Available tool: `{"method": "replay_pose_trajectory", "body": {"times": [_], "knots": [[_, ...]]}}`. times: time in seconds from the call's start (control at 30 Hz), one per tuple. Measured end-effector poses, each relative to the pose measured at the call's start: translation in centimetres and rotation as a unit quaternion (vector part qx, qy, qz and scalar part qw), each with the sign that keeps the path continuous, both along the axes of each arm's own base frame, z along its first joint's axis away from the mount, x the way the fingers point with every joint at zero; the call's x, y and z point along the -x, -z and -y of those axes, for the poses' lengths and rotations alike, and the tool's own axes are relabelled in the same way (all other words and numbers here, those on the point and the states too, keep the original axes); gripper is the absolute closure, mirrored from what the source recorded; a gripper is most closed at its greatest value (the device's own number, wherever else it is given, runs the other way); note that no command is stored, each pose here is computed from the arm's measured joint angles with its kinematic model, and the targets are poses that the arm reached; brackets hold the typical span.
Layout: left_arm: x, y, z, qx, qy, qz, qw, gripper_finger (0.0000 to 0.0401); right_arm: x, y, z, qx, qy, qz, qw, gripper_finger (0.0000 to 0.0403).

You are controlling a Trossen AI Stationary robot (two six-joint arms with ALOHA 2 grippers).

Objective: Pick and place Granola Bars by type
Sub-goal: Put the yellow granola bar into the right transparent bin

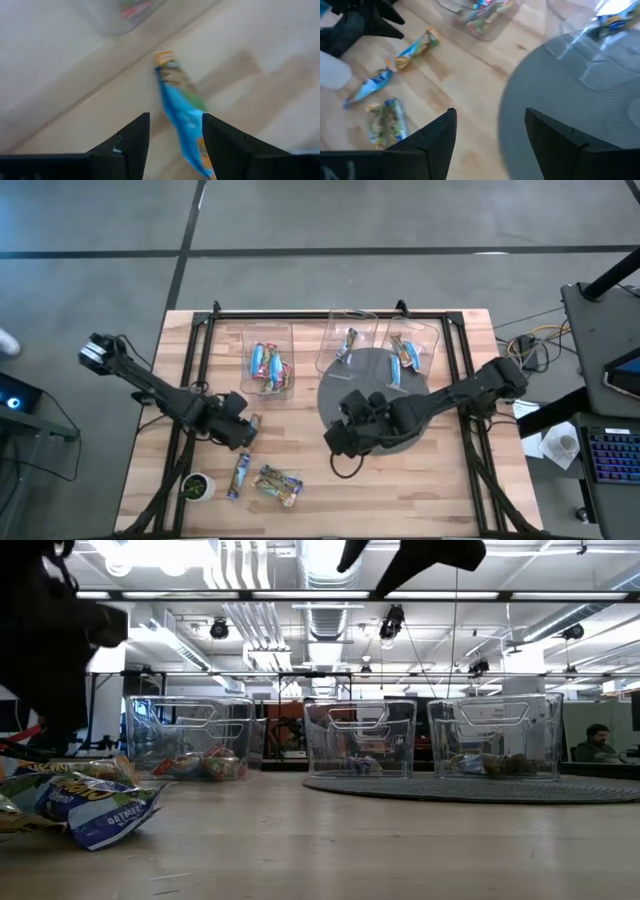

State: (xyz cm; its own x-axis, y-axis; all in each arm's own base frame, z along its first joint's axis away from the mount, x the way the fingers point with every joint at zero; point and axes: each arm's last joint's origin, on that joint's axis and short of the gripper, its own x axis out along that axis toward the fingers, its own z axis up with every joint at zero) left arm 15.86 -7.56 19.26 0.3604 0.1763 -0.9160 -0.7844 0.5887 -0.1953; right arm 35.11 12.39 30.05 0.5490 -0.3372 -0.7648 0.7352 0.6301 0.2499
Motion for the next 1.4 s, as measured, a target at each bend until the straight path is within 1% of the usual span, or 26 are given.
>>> {"method": "replay_pose_trajectory", "body": {"times": [0.13, 0.23, 0.33, 0.43, 0.53, 0.87, 1.0, 1.2, 1.3, 1.4], "knots": [[-0.1, 1.9, 0.0, 0.000, -0.041, -0.021, 0.999, 0.0238, 0.5, -0.5, 0.2, 0.015, -0.019, -0.009, 1.000, 0.0179], [-0.4, 2.6, 0.4, 0.033, -0.045, -0.018, 0.998, 0.0238, 0.6, -0.7, 0.4, 0.025, -0.032, -0.012, 0.999, 0.0179], [-0.9, 2.6, 0.9, 0.073, -0.039, 0.012, 0.997, 0.0238, 0.7, -0.4, 0.7, 0.035, -0.039, -0.027, 0.998, 0.0179], [-1.1, 2.4, 1.2, 0.089, -0.036, 0.036, 0.995, 0.0238, 0.8, -0.2, 0.9, 0.040, -0.040, -0.039, 0.998, 0.0179], [-1.1, 2.4, 1.2, 0.092, -0.038, 0.033, 0.995, 0.0238, 0.9, 0.0, 0.9, 0.041, -0.043, -0.044, 0.997, 0.0179], [-1.2, 4.0, 1.9, 0.117, -0.033, -0.014, 0.993, 0.0238, 1.0, 0.2, 0.8, 0.041, -0.044, -0.047, 0.997, 0.0179], [-1.7, 4.7, 2.2, 0.113, -0.020, -0.016, 0.993, 0.0238, 1.0, 0.3, 0.8, 0.041, -0.043, -0.048, 0.997, 0.0179], [-2.0, 5.7, 2.4, 0.098, -0.018, -0.039, 0.994, 0.0240, 1.0, 0.3, 0.8, 0.042, -0.044, -0.049, 0.997, 0.0179], [-2.0, 5.8, 2.4, 0.097, -0.012, -0.040, 0.994, 0.0259, 1.0, 0.3, 0.8, 0.041, -0.044, -0.048, 0.997, 0.0179], [-2.0, 5.5, 2.4, 0.099, -0.005, -0.030, 0.995, 0.0292, 1.0, 0.2, 0.8, 0.039, -0.043, -0.043, 0.997, 0.0179]]}}
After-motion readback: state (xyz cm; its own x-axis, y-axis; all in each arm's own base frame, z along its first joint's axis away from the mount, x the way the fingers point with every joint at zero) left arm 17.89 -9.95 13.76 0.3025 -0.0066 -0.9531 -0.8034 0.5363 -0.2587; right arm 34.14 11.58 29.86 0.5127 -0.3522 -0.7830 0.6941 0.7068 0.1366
